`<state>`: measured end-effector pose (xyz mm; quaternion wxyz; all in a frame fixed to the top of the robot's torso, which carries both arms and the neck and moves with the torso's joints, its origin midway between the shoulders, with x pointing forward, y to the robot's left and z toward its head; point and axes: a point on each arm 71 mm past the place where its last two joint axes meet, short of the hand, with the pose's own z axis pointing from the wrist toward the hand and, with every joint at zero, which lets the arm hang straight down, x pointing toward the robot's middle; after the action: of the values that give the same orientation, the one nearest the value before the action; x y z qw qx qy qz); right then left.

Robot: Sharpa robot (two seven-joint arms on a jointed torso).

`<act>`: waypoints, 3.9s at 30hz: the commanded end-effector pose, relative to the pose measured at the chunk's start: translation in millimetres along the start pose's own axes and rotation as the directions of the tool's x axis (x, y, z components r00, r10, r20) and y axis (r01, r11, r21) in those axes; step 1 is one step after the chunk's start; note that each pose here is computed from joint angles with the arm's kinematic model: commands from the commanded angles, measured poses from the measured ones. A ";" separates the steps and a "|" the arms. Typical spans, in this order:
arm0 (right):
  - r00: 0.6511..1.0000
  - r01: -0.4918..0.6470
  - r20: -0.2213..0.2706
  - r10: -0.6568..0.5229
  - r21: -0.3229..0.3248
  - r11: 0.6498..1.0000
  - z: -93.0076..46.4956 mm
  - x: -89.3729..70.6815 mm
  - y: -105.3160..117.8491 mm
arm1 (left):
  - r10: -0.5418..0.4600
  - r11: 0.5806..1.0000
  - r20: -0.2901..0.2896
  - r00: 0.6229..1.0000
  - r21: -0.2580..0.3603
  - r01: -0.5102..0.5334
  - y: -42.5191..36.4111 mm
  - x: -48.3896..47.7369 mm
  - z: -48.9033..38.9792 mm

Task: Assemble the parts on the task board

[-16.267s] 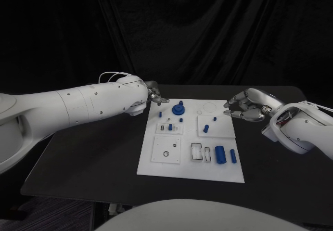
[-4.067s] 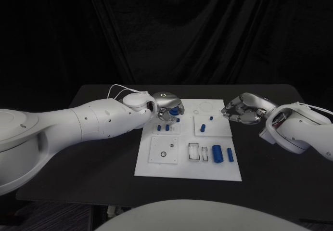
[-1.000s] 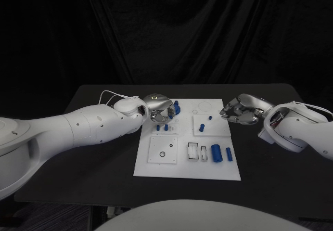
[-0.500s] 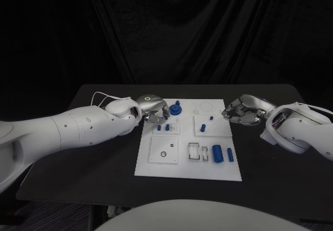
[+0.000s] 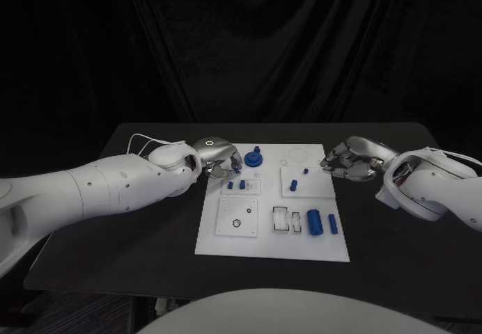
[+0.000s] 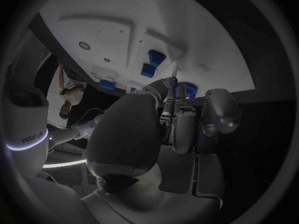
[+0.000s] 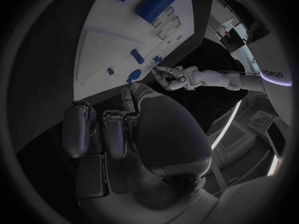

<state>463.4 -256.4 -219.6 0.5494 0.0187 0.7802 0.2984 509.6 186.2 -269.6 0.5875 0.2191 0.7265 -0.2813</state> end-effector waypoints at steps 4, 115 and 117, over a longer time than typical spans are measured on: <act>1.000 -0.001 -0.008 0.001 0.020 1.000 -0.9 1.6 -1.9 | 0.003 1.000 -0.010 1.000 -0.004 -0.003 0.0 0.9 1.9; 0.999 -0.001 -0.034 0.002 0.030 1.000 1.2 5.8 -1.5 | -0.014 1.000 -0.112 0.994 -0.029 0.011 -8.0 13.8 19.2; 0.999 -0.001 -0.035 0.002 0.031 1.000 1.0 5.7 -1.8 | -0.014 0.999 -0.112 0.994 -0.031 0.011 -7.5 13.9 18.9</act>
<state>463.1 -253.9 -223.6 0.5385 0.0179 0.7891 0.2949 516.2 168.0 -283.1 0.5553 0.2201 0.7569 -0.2650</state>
